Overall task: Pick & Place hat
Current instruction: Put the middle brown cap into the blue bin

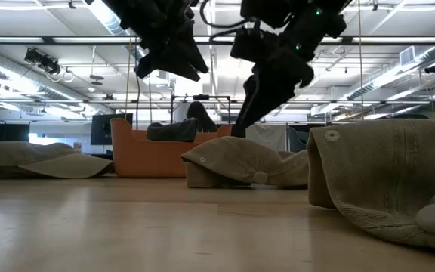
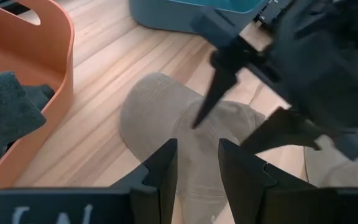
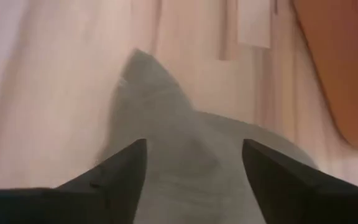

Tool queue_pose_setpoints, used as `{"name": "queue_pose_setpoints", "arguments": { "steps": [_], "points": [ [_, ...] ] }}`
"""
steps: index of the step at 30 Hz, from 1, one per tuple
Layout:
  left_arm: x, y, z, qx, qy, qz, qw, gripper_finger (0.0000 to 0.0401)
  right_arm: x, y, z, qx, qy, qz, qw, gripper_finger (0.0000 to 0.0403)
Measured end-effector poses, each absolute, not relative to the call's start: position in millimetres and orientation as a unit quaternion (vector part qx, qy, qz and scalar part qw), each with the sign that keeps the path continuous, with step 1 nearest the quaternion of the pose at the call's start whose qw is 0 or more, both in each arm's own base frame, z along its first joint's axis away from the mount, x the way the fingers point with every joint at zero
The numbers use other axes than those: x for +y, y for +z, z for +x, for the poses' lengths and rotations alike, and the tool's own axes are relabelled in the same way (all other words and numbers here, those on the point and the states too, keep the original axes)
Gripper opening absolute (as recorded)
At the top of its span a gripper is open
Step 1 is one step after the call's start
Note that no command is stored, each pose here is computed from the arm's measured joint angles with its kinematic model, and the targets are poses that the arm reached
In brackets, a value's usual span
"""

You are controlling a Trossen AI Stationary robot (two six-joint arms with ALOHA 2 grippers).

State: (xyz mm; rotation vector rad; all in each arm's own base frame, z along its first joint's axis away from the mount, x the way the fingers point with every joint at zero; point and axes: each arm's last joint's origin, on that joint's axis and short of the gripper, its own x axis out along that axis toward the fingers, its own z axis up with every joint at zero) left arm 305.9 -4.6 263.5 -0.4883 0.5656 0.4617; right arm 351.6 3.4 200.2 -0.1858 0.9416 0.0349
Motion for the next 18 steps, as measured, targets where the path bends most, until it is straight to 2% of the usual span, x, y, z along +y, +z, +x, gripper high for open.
{"name": "queue_pose_setpoints", "arguments": {
  "steps": [5, 10, 14, 18],
  "points": [
    [-5, 263, 306, 0.274, 0.224, -0.238, 0.904, 0.0119, -11, 179, 358, 0.478, 0.018, -0.076, 0.875, 0.0302],
    [-5, 263, 306, 0.275, 0.223, -0.238, 0.904, 0.0119, -18, 159, 362, 0.501, 0.028, -0.057, 0.863, 0.0291],
    [-5, 263, 306, 0.275, 0.223, -0.238, 0.904, 0.0119, -17, 157, 362, 0.509, 0.019, -0.068, 0.858, 0.0243],
    [-5, 263, 306, 0.276, 0.223, -0.238, 0.904, 0.0119, -17, 160, 360, 0.511, 0.001, -0.079, 0.856, 0.015]
  ]
}}
